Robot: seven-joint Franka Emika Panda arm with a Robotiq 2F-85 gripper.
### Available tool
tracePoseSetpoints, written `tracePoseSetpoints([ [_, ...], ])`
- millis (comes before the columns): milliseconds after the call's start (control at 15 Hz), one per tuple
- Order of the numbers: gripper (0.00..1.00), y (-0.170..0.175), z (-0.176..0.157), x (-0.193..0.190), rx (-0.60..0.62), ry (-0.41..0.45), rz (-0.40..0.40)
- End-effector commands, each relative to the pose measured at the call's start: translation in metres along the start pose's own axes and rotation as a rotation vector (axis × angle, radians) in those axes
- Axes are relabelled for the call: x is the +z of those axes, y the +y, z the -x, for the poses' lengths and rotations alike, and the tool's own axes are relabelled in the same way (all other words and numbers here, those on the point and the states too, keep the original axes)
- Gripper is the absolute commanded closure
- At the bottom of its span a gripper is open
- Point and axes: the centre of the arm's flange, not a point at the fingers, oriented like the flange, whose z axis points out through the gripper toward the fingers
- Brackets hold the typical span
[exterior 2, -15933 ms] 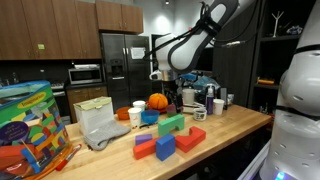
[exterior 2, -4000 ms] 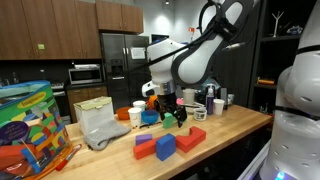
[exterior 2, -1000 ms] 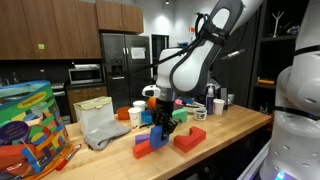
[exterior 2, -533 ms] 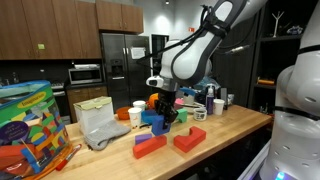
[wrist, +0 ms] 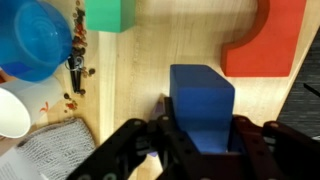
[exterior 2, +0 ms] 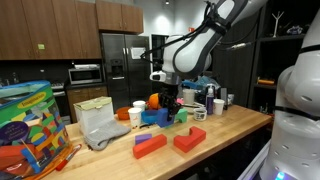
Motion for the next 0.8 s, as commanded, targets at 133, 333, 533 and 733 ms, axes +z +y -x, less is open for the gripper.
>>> tracePoseSetpoints([
  [133, 0.84, 0.020, 0.027, -0.023, -0.012, -0.034, 0.050],
  [333, 0.84, 0.030, 0.039, -0.028, -0.014, -0.045, 0.070],
  [533, 0.84, 0.038, 0.051, -0.030, -0.019, -0.054, 0.078],
  [733, 0.84, 0.046, 0.064, -0.033, -0.025, -0.068, 0.083],
])
